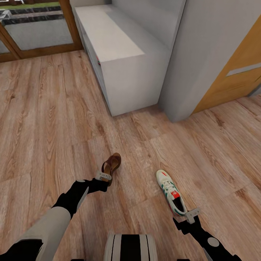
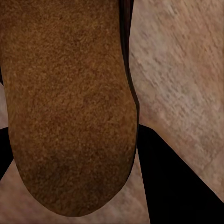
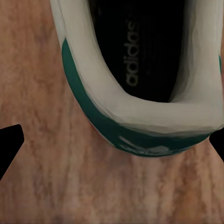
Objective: Pick up the two gym shoes and the two sandals from the corridor floor and place them onto the hallstand (shoe rack) in the corridor, making sure they are on the rack and not on the floor. Arrange them so the two gym shoes are next to each other and the two sandals are next to each other.
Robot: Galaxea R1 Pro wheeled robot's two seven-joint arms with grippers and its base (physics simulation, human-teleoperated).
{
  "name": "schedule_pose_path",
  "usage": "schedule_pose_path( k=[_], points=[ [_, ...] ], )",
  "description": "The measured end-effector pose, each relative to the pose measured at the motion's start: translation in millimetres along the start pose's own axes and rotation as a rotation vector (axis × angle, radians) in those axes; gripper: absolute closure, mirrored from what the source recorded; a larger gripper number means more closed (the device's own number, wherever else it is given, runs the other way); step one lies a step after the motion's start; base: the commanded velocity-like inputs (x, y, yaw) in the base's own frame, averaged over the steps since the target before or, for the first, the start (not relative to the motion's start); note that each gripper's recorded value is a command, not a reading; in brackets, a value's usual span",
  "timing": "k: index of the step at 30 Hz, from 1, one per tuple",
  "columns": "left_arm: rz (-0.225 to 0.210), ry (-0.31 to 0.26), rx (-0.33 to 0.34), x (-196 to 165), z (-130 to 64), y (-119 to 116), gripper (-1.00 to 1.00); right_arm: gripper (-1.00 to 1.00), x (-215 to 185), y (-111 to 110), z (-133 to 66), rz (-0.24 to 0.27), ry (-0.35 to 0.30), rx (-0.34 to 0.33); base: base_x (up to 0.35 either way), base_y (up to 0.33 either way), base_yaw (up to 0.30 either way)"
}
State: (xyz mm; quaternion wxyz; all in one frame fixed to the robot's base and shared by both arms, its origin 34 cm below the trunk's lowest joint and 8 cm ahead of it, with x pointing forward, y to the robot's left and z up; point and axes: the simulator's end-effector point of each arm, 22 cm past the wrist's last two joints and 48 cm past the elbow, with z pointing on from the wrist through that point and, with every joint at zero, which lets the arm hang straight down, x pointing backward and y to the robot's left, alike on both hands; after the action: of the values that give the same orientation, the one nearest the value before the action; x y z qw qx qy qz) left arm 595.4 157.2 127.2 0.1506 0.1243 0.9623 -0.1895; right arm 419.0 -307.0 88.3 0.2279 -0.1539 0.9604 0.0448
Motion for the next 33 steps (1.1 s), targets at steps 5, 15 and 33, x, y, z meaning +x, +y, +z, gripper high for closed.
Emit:
schedule_pose_path(
  k=[5, 15, 33],
  points=[
    [0.001, 0.0, 0.001, -0.2, 0.5, -0.9, 1.0, -1.0, 0.3, 0.1, 0.2, 0.0, 0.0, 0.0, 0.0, 0.0, 0.0],
    [0.002, -0.004, 0.006, -0.6, 1.1, -3.7, 1.0, -1.0, 0.4, -0.1, 0.0, 0.001, 0.0, 0.0, 0.064, 0.0, 0.0],
    [0.002, -0.006, 0.009, -1.9, 1.2, -4.3, 1.0, -1.0, 0.2, 0.0, 0.2, 0.0, 0.0, 0.0, 0.016, 0.0, 0.0]
  ],
)
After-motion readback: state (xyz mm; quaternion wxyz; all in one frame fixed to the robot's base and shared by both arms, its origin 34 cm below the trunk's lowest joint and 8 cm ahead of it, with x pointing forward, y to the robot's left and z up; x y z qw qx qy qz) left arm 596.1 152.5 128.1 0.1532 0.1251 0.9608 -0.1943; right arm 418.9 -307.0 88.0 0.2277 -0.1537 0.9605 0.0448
